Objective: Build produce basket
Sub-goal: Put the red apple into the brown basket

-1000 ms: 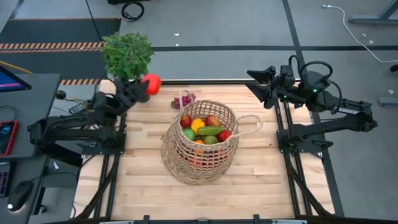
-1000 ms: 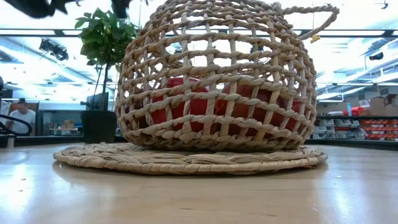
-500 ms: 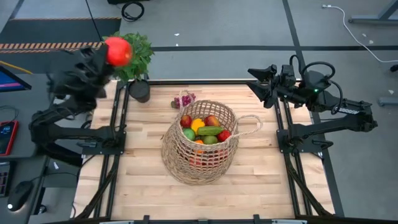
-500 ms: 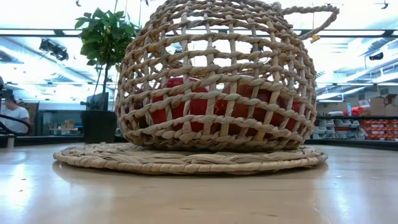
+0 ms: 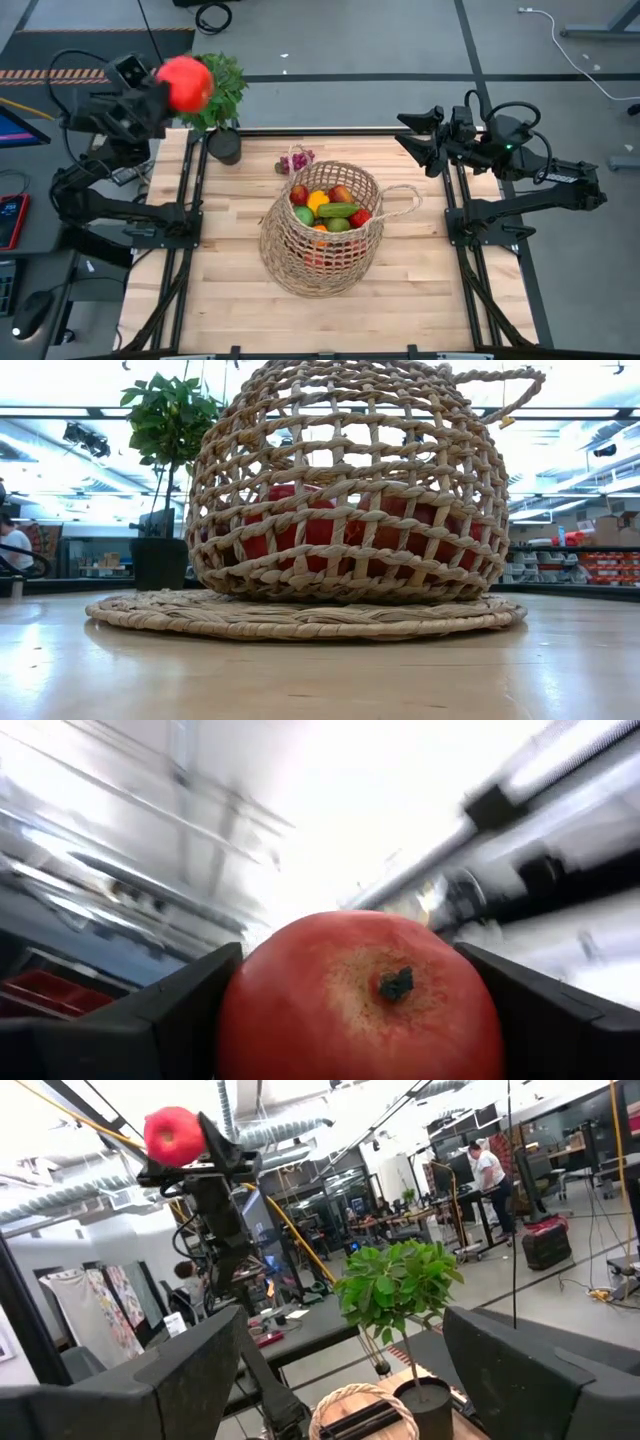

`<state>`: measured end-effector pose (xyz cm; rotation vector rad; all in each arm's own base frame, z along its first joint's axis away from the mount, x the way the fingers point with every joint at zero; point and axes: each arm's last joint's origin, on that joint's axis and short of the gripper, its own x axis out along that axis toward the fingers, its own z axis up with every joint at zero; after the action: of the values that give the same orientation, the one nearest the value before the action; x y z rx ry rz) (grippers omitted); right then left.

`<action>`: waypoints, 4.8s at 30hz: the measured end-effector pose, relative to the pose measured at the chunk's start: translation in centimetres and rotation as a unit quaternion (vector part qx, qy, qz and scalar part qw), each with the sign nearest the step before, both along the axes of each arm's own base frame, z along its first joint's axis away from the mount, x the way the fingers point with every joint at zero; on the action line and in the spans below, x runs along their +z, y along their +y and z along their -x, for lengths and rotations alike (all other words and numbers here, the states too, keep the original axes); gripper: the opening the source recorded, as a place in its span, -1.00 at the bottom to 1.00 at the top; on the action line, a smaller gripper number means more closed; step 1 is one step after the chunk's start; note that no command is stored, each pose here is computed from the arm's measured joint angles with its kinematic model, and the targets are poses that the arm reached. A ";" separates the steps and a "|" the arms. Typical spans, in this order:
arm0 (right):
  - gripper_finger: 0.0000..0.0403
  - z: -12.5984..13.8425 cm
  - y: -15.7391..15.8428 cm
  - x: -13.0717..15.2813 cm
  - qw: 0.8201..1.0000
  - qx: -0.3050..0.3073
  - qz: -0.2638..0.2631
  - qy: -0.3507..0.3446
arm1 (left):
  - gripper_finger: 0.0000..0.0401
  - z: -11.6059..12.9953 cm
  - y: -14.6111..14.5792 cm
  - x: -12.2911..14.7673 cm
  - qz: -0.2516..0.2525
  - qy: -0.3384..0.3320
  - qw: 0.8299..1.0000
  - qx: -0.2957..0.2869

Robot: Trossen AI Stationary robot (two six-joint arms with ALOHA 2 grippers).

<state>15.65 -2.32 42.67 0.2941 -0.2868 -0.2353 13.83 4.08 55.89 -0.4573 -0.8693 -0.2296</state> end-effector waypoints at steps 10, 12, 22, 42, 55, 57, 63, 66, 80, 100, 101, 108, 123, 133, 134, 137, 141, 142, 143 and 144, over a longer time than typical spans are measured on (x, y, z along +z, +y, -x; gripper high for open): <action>0.73 0.0 0.0 0.0 1.000 -0.001 0.003 0.001 | 0.75 -3.2 0.5 0.9 -0.157 0.021 0.982 0.104; 0.73 0.0 0.0 0.0 1.000 -0.001 0.003 0.001 | 0.75 -4.2 0.9 0.6 -0.190 0.040 0.970 0.146; 0.73 -0.1 0.0 -0.6 0.999 -0.007 0.025 0.038 | 0.75 -8.9 2.4 -1.6 -0.319 0.099 0.903 0.271; 0.73 1.0 -0.6 0.1 0.964 -0.170 0.186 0.086 | 0.75 -17.3 0.7 -8.2 -0.480 0.340 0.670 0.453; 0.73 1.2 -0.8 0.3 0.958 -0.215 0.172 0.081 | 0.75 -23.3 -4.4 -15.2 -0.584 0.447 0.550 0.396; 0.73 1.2 -0.8 0.3 0.960 -0.213 0.163 0.077 | 0.75 -24.2 -4.7 -16.3 -0.582 0.473 0.522 0.406; 0.73 1.2 -0.8 0.4 0.964 -0.206 0.153 0.067 | 0.75 -27.4 -4.9 -15.7 -0.527 0.524 0.477 0.470; 0.73 1.2 -0.8 0.4 0.965 -0.205 0.151 0.065 | 0.75 -28.7 -4.7 -15.8 -0.520 0.566 0.452 0.453; 0.73 1.2 -0.7 0.3 0.977 -0.186 0.098 0.043 | 0.75 -29.5 -5.3 -23.5 -0.517 0.716 0.414 0.221; 0.73 0.9 -0.4 0.1 0.987 -0.126 0.088 0.040 | 0.77 -29.1 -3.0 -26.1 -0.228 0.836 0.485 0.121; 0.73 0.9 -0.4 0.0 0.988 -0.120 0.084 0.045 | 0.77 -29.1 -2.7 -25.8 -0.218 0.834 0.491 0.125; 0.73 1.0 -0.6 -2.4 0.987 -0.088 -0.004 0.137 | 0.77 -28.8 -1.4 -21.5 -0.178 0.802 0.550 0.151; 0.73 -5.4 -1.6 -7.9 0.931 0.056 -0.224 0.282 | 0.77 -28.5 -1.1 -17.5 -0.253 0.751 0.586 0.168; 0.73 -9.1 -2.2 -9.0 0.933 0.073 -0.242 0.255 | 0.77 -28.6 -1.6 -17.6 -0.254 0.749 0.589 0.167; 0.73 -9.4 -2.3 -9.4 0.930 0.073 -0.246 0.264 | 0.77 -28.6 -1.6 -17.7 -0.255 0.752 0.585 0.165; 0.73 -10.1 -2.4 -10.3 0.919 0.065 -0.264 0.285 | 0.77 -28.6 -1.8 -18.1 -0.253 0.760 0.578 0.159; 0.73 -10.4 -2.7 -10.3 0.922 0.060 -0.263 0.277 | 0.77 -28.6 -1.9 -18.1 -0.236 0.761 0.582 0.160; 0.73 -10.3 -2.8 -10.3 0.922 0.060 -0.263 0.276 | 0.77 -28.6 -2.0 -18.1 -0.233 0.761 0.584 0.160; 0.73 -10.2 -2.9 -10.2 0.923 0.063 -0.262 0.276 | 0.77 -28.6 -2.1 -18.1 -0.233 0.761 0.584 0.160; 0.73 -10.0 -2.9 -10.0 0.924 0.067 -0.257 0.274 | 0.77 -28.6 -2.2 -18.0 -0.232 0.761 0.585 0.160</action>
<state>25.61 -5.26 32.65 0.7475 0.3599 -0.2463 42.43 1.92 37.85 0.1205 0.8555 0.3013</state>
